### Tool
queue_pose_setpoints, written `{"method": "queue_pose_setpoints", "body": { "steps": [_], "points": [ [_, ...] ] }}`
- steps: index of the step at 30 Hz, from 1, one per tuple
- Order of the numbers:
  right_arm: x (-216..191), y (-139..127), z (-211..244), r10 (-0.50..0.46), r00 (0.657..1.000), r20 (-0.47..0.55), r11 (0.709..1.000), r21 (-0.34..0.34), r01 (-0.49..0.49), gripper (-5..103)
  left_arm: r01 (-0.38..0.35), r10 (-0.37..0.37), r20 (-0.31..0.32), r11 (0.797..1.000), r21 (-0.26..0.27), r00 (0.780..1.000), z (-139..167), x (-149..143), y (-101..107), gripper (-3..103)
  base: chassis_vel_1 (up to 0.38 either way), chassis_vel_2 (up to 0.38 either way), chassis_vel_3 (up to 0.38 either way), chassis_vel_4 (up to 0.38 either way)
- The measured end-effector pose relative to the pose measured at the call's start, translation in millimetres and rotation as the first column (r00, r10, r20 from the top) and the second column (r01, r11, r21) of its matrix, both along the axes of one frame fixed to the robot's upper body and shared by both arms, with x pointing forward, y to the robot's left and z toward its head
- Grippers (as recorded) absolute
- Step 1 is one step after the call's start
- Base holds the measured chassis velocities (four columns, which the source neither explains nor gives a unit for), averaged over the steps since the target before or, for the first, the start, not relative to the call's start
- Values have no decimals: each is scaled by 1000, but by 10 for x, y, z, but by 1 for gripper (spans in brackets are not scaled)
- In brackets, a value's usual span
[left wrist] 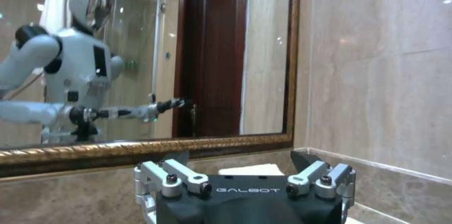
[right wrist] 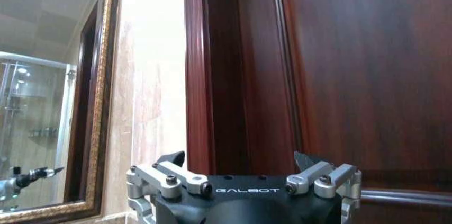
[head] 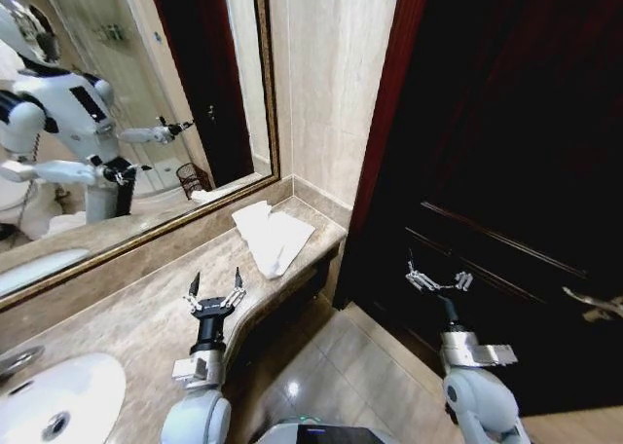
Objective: Discard the used towel into the hamper.
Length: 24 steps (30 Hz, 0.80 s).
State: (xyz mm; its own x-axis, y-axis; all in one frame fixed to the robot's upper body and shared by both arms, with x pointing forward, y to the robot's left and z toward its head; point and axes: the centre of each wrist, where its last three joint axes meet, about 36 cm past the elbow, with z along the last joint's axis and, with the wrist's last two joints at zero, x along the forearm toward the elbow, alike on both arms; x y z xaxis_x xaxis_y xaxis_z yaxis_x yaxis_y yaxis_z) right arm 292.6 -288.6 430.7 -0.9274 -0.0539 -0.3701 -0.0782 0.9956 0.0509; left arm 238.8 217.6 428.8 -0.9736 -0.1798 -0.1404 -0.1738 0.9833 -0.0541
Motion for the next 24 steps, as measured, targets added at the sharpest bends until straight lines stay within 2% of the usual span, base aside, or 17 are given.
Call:
{"method": "queue_pose_setpoints", "body": {
  "steps": [3, 10, 11, 15, 16, 19, 24],
  "points": [
    [-2, -13, 1, 3, 1000, 4, 1000, -5, -3, 100, -8, 7, -13, 1000, -26, 1000, 28, 36, 34, 97, -159, 127, 91, -76],
    [-44, -52, -16, 17, 1000, -3, 1000, -26, -17, 100, -7, -4, -78, 990, -141, 997, 135, 179, 146, 97, -14, 29, -28, -14],
    [-44, -52, -16, 17, 1000, -3, 1000, -26, -17, 100, -7, -4, -78, 990, -141, 997, 135, 179, 146, 97, 73, -46, -64, -28],
    [-42, -86, -27, 17, 1000, -5, 999, -37, -17, 100, 30, -50, -130, 989, -148, 990, 207, 374, 418, 97, 39, -40, -25, 19],
    [-42, -86, -27, 17, 1000, -5, 999, -37, -17, 100, 30, -50, -130, 989, -148, 990, 207, 374, 418, 97, 0, 0, 0, 0],
    [-53, -95, -59, 14, 1000, -12, 999, -45, -14, 100, 56, -80, -160, 988, -147, 984, 250, 678, 609, 97, 0, 0, 0, 0],
    [-64, -109, -93, 7, 1000, -19, 999, -54, -8, 100, 84, -116, -194, 982, -167, 974, 282, 940, 703, 97, 0, 0, 0, 0]
  ]
}}
